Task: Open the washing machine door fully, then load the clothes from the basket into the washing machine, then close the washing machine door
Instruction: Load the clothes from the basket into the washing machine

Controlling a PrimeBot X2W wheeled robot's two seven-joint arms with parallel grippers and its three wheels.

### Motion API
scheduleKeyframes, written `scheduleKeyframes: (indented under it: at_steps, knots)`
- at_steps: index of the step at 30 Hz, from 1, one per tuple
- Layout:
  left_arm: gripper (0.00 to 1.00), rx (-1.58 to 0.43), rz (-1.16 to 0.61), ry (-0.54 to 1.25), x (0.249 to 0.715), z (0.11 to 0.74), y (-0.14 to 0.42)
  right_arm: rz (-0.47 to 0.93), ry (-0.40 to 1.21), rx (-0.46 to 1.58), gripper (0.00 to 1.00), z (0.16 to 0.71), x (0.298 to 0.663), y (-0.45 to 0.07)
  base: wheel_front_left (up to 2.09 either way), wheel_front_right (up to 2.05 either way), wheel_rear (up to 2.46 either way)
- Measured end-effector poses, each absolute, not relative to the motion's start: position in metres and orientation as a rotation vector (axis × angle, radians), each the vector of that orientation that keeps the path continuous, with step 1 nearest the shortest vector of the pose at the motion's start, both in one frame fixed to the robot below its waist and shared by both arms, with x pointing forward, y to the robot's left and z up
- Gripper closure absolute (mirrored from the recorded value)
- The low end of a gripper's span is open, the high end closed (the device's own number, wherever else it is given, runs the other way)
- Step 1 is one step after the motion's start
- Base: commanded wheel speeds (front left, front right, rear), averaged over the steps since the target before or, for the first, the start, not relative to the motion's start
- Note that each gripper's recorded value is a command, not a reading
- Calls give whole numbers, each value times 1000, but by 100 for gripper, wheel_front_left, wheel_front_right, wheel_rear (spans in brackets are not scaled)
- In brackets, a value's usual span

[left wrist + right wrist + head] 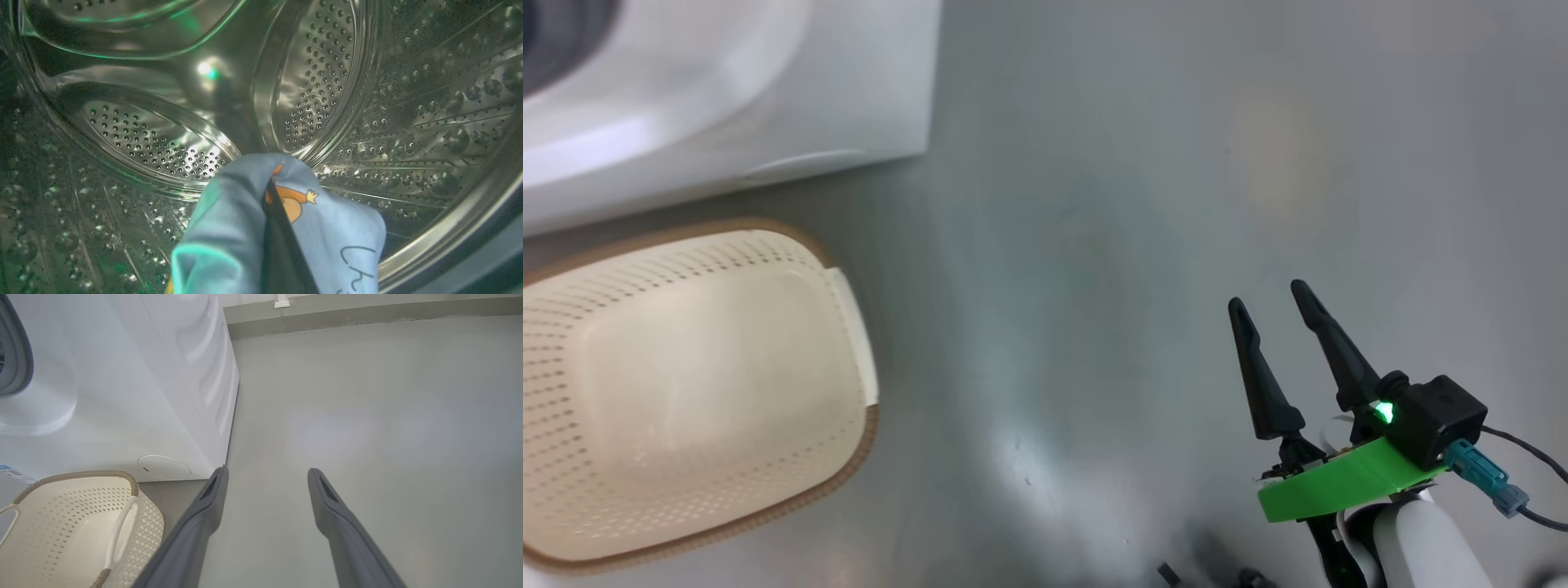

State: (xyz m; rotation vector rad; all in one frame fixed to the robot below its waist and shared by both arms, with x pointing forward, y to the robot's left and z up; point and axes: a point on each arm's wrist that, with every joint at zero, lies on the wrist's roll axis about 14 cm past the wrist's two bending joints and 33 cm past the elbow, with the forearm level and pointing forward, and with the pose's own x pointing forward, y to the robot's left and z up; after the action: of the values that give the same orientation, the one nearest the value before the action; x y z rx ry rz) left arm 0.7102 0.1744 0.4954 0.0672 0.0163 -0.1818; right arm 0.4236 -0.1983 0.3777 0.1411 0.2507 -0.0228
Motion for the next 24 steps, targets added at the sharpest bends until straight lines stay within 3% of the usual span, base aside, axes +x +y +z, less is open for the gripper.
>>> scheduleKeyframes:
  at_steps: [10, 24]
  knots:
    - [100, 110, -212, 20, 768, 480, 155, -66, 310, 130, 0, 354, 421, -213, 0, 0, 0]
    - [100, 112, -170, 22, 810, 452, 159, -110, 376, 112, 0, 334, 411, -227, 0, 0, 0]
